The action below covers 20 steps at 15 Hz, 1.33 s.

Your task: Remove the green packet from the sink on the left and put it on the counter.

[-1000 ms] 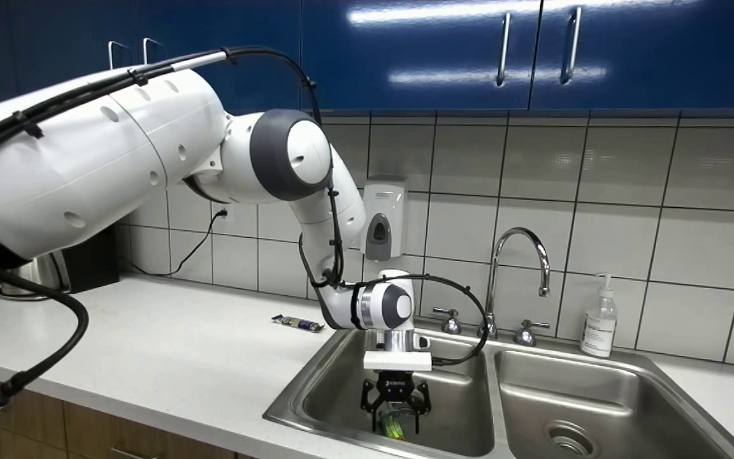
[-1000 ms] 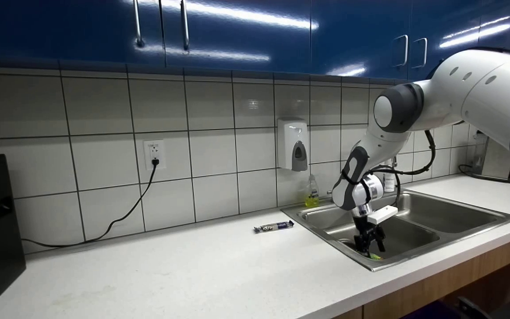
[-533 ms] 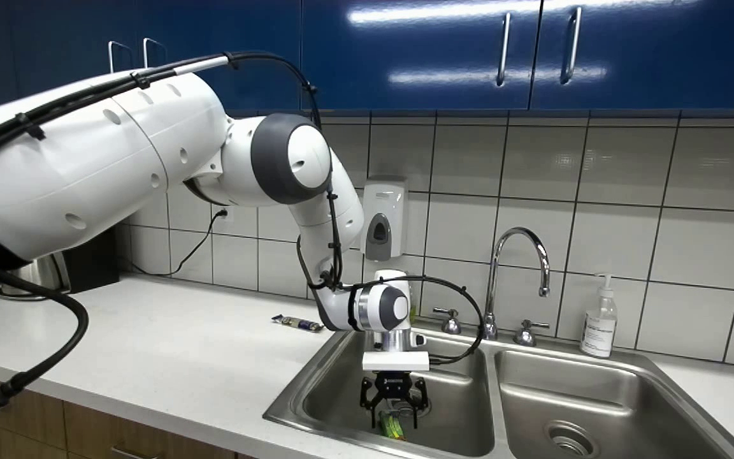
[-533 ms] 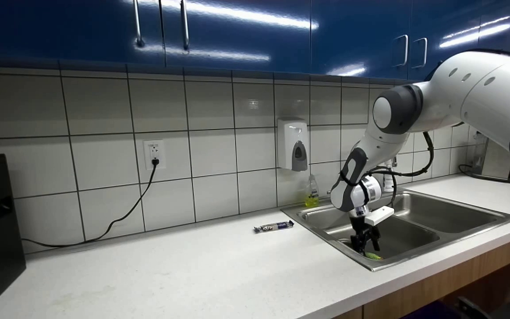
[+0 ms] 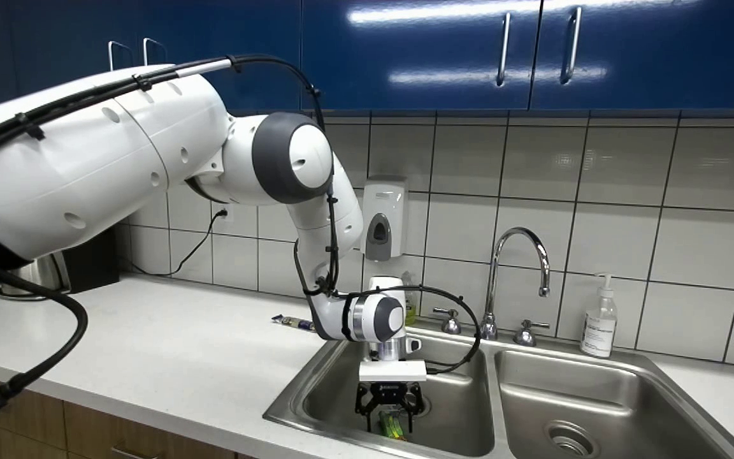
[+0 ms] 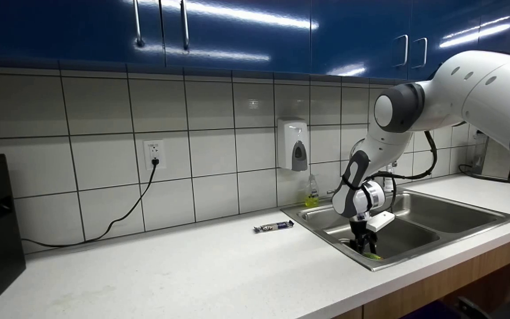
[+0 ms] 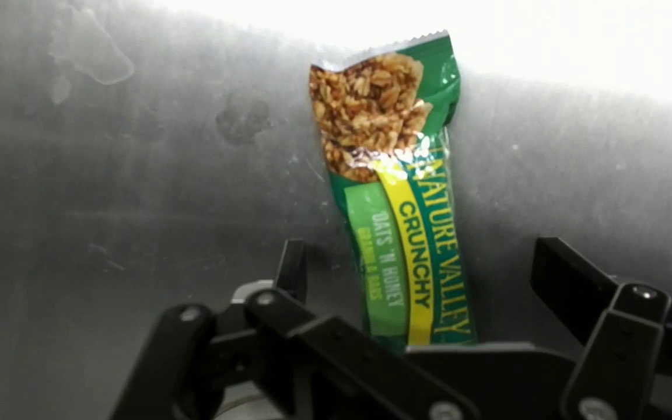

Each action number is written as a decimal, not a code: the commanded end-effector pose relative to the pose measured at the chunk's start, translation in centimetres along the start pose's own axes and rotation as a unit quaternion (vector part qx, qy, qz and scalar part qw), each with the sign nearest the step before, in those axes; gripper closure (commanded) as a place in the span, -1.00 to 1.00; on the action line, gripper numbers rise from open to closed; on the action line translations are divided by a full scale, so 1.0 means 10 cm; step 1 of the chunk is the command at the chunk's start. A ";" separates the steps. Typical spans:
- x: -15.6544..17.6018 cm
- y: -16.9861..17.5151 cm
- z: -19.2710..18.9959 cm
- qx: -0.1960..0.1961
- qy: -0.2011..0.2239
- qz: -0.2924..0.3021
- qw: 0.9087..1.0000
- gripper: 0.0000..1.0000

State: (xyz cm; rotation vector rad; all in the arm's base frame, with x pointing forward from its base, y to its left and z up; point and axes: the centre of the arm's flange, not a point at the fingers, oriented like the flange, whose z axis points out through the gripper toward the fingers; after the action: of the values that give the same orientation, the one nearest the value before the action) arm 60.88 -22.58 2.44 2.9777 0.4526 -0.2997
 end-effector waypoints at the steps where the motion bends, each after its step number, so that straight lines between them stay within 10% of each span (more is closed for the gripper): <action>1: -0.24 -0.06 -0.15 0.012 0.019 -0.027 0.999 -1.00; 20: -0.48 0.14 -0.34 0.024 0.039 -0.069 0.997 -1.00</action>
State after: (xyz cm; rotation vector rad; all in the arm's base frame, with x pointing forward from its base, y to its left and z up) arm 57.83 -24.98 5.84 3.0088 0.6293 -0.2328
